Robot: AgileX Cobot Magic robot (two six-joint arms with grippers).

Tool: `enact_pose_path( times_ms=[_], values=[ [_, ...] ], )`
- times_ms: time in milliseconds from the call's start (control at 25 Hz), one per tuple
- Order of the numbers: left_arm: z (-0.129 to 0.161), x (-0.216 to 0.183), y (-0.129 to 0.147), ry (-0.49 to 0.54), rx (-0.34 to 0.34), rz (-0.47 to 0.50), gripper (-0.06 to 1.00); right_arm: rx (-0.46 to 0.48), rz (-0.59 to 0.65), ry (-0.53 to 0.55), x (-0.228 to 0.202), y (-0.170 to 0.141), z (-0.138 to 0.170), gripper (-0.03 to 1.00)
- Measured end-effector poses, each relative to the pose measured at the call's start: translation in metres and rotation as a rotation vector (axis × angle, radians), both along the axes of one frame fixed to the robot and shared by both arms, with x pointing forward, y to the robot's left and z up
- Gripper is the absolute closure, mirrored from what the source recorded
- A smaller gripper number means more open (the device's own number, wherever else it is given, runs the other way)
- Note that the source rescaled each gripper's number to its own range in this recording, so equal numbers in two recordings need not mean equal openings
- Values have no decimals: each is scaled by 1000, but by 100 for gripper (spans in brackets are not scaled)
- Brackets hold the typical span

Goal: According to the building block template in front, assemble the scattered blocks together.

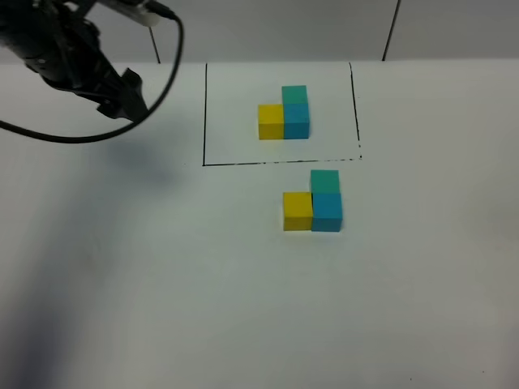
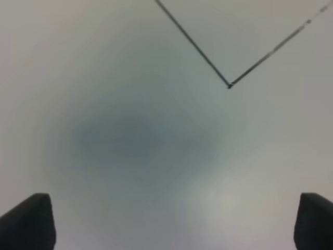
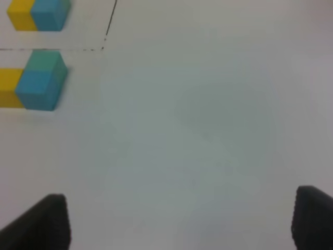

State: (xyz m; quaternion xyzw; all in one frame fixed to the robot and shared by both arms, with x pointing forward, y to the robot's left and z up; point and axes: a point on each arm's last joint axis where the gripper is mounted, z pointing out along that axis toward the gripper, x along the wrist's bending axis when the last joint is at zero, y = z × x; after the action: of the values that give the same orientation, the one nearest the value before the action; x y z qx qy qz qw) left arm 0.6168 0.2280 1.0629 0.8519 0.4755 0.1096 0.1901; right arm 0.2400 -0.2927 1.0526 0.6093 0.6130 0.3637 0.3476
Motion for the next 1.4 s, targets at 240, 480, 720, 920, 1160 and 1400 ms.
enact_pose_path(
  times_ms=[240,480,720,920,1160,1400],
  values=[
    [39,-61,37,-98,-10,219,-3,0,0,0,0,0,0,24],
    [78,-143,53,-196,-22,385,-2,0,0,0,0,0,0,24],
    [96,-230,62,-293,-77,447,-2,0,0,0,0,0,0,24],
    [82,-296,67,-344,-114,464,-1,0,0,0,0,0,0,24],
    [50,-347,71,-436,-175,487,-1,0,0,0,0,0,0,24],
    [14,-370,69,-467,-227,460,1,0,0,0,0,0,0,24]
  ],
)
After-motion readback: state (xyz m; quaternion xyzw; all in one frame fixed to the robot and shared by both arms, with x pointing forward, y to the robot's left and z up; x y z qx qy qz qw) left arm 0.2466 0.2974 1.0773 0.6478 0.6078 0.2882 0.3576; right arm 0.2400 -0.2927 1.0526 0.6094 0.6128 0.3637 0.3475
